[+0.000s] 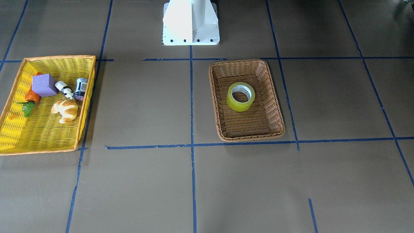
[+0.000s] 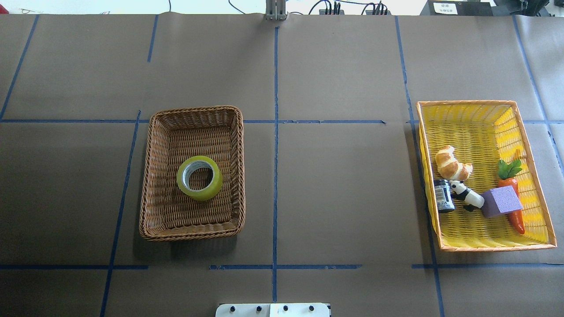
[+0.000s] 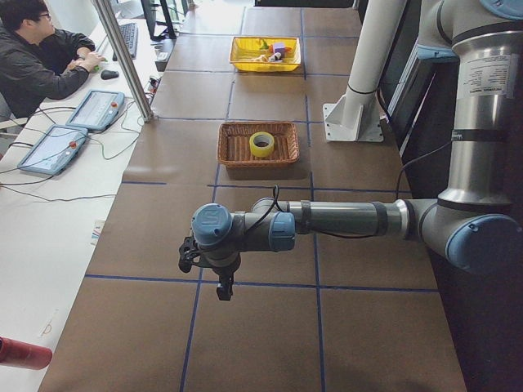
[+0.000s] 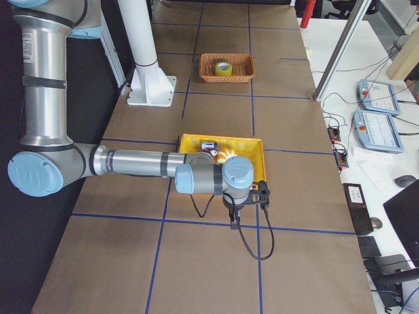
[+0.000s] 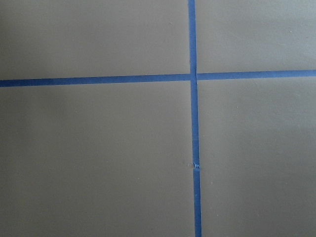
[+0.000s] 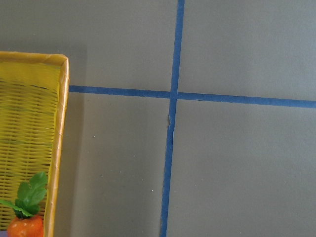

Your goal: Move tape to another basket

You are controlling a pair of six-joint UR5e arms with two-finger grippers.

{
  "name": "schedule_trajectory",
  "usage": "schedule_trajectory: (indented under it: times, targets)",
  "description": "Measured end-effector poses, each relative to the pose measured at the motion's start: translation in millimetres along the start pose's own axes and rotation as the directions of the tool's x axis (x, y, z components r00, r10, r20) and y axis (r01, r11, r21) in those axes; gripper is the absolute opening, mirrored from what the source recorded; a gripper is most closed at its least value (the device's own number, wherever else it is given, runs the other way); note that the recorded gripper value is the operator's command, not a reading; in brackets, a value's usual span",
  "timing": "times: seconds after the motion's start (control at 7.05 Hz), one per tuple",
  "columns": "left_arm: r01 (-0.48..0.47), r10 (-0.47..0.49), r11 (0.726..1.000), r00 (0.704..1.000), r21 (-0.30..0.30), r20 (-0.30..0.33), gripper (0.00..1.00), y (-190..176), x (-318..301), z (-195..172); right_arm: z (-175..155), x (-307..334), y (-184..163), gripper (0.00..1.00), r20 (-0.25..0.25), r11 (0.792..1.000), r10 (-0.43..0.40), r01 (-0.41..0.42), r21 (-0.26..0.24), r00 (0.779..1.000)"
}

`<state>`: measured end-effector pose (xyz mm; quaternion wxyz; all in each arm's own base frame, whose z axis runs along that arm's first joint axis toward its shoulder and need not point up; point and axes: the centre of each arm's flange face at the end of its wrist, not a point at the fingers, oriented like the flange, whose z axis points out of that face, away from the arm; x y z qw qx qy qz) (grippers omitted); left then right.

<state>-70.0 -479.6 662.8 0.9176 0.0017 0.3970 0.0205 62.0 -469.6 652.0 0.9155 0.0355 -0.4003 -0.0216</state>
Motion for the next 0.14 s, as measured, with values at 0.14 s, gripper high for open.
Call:
schedule_trajectory:
  times: [0.14]
  targets:
    - [0.0, 0.0, 1.0, 1.0, 0.0, 0.0, 1.0, 0.0, 0.0, 0.0, 0.0, 0.0, -0.2, 1.0, -0.001, 1.0, 0.0, 0.0, 0.0, 1.0]
